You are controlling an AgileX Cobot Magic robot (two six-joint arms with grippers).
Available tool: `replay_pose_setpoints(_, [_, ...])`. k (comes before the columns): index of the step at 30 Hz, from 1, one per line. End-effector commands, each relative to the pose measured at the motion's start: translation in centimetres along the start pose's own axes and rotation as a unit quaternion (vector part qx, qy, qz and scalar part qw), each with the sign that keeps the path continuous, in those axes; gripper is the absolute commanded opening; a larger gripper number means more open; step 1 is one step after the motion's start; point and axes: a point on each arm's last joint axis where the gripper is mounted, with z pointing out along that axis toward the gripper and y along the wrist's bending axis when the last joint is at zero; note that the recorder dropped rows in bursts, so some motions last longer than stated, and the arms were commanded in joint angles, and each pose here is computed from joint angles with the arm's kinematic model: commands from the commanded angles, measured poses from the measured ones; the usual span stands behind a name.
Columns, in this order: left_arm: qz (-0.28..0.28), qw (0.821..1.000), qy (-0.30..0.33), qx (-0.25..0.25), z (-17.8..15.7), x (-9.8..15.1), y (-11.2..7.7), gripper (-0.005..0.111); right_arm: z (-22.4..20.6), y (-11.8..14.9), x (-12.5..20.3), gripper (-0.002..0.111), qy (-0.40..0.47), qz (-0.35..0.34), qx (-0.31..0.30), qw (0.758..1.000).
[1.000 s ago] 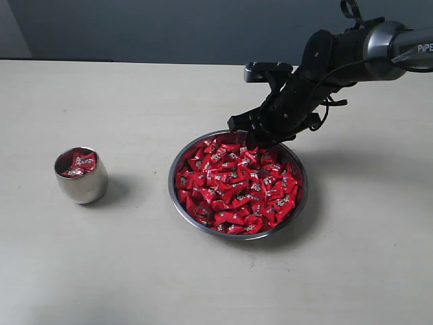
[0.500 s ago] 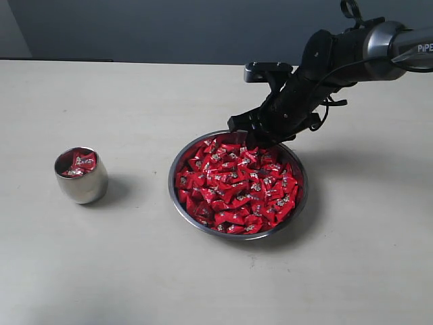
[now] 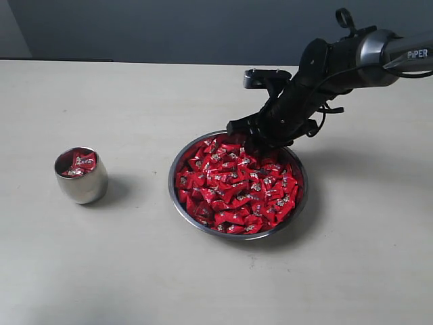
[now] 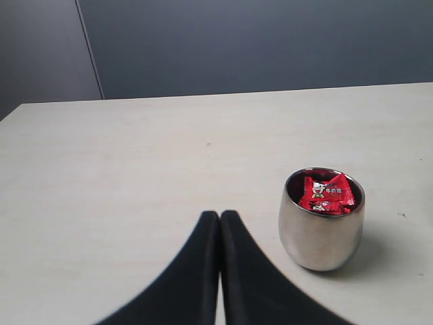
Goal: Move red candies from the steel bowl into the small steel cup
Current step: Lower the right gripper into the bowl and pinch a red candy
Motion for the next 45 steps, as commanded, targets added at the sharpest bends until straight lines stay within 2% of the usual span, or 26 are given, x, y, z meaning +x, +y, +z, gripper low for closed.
replay_pose_setpoints(1, [-0.002, 1.0, -0.001, 0.0, 0.0, 0.1, 0.0, 0.0, -0.1, 0.3, -0.3, 0.034, -0.012, -0.003, -0.005, 1.0])
replay_pose_setpoints(38, [-0.002, 1.0, -0.001, 0.0, 0.0, 0.1, 0.0, 0.0, 1.3, 0.5, -0.2, 0.034, -0.015, 0.009, -0.008, 1.0])
replay_pose_setpoints(45, [-0.002, 1.0, -0.001, 0.0, 0.0, 0.1, 0.0, 0.0, 0.4, 1.0, -1.5, 0.034, -0.026, 0.002, -0.017, 1.0])
